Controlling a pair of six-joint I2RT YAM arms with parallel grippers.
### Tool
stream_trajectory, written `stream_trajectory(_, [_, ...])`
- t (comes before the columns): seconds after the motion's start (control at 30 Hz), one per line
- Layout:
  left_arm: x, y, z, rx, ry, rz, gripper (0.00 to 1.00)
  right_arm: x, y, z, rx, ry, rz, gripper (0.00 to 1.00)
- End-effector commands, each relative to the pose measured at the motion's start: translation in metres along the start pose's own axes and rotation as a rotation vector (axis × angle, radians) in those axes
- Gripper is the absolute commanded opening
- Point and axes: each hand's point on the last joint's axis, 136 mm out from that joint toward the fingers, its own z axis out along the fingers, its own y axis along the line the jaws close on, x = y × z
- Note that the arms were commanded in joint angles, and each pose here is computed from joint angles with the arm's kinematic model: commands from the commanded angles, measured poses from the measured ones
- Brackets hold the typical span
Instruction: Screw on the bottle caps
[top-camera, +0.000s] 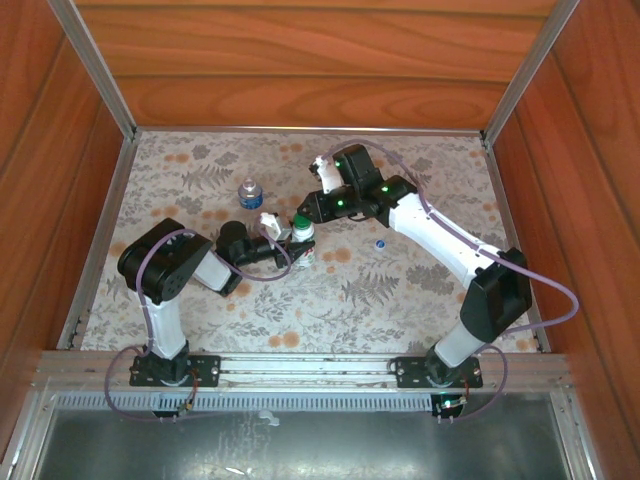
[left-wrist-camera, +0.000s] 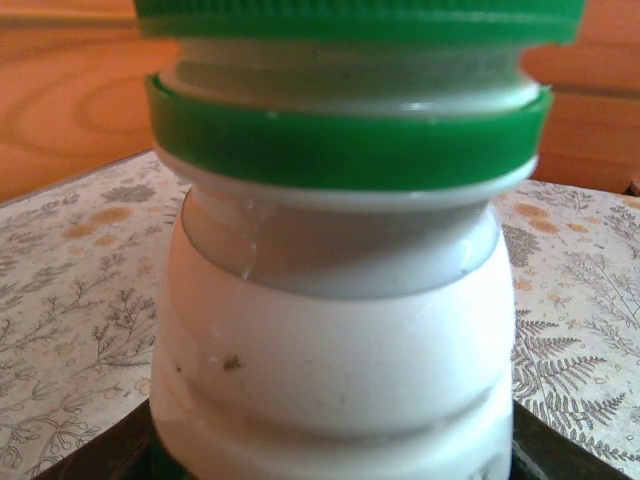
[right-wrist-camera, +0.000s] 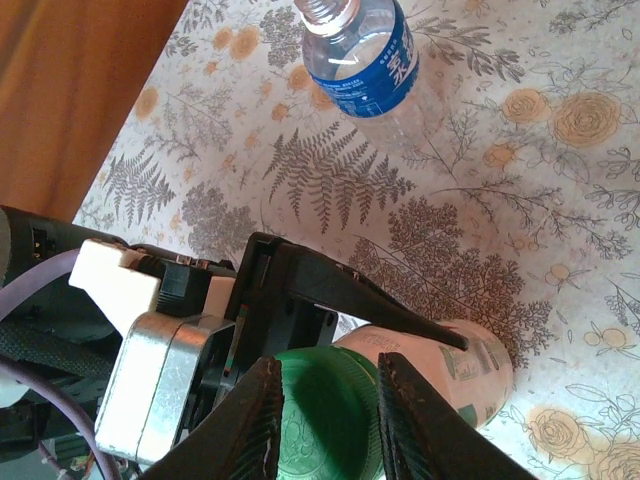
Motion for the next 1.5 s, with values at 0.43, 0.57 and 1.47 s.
stream_trajectory(0.43, [0.009, 0.002, -0.002, -0.008, 0.026, -0.035, 0.54, 0.035, 0.033, -0.018, -0.213, 0.023, 0.01, 0.23])
stream_trajectory(0.57, [0.009, 0.003, -0.002, -0.01, 0.025, -0.036, 0.54, 0.045, 0.037, -0.024, -0.234, 0.026, 0.011, 0.23])
stream_trajectory(1.47, [0.012, 0.002, -0.002, -0.007, 0.031, -0.039, 0.54, 0.036, -0.007, 0.005, -0.026, 0.126, 0.004, 0.39])
